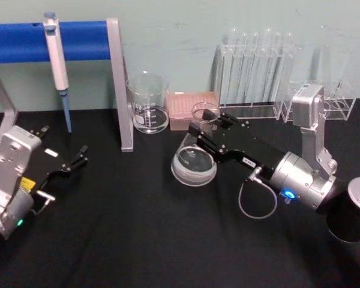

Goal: Grasp the erlenmeyer flask with one hand, shake it three times, then place it back.

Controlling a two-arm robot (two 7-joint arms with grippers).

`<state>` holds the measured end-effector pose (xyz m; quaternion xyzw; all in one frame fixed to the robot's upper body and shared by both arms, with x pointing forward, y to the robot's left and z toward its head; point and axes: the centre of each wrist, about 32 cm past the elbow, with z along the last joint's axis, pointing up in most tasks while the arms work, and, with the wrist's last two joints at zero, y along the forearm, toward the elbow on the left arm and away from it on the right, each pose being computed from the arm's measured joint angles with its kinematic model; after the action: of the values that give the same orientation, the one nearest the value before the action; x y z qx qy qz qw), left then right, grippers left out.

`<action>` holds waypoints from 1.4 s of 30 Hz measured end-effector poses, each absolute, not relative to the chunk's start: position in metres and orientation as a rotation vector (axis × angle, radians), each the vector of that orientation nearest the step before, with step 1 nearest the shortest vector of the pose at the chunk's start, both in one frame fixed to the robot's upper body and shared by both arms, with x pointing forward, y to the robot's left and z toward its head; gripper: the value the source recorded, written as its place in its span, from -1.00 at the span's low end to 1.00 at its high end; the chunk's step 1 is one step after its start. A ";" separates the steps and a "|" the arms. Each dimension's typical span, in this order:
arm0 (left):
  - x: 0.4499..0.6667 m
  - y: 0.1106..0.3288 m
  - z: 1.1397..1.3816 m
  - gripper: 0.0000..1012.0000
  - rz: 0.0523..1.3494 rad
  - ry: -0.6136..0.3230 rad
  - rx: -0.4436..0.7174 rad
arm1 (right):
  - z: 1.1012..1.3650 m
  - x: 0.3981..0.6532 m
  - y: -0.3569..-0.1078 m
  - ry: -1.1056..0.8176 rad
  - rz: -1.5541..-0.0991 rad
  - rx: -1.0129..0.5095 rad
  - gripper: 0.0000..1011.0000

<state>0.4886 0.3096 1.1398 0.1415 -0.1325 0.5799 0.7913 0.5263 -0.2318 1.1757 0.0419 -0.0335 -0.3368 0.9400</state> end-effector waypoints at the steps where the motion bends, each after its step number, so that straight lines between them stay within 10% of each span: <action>1: 0.489 0.310 1.140 0.98 1.248 -0.285 0.304 | 1.176 0.527 -0.231 -0.068 -0.683 0.086 -0.11; 42: 0.489 0.310 1.140 0.98 1.248 -0.285 0.304 | 1.168 0.532 -0.238 -0.050 -0.625 0.036 -0.11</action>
<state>0.4886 0.3097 1.1398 0.1415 -0.1325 0.5799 0.7913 0.5321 -0.2382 1.1679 0.0177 -0.0245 -0.3074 0.9511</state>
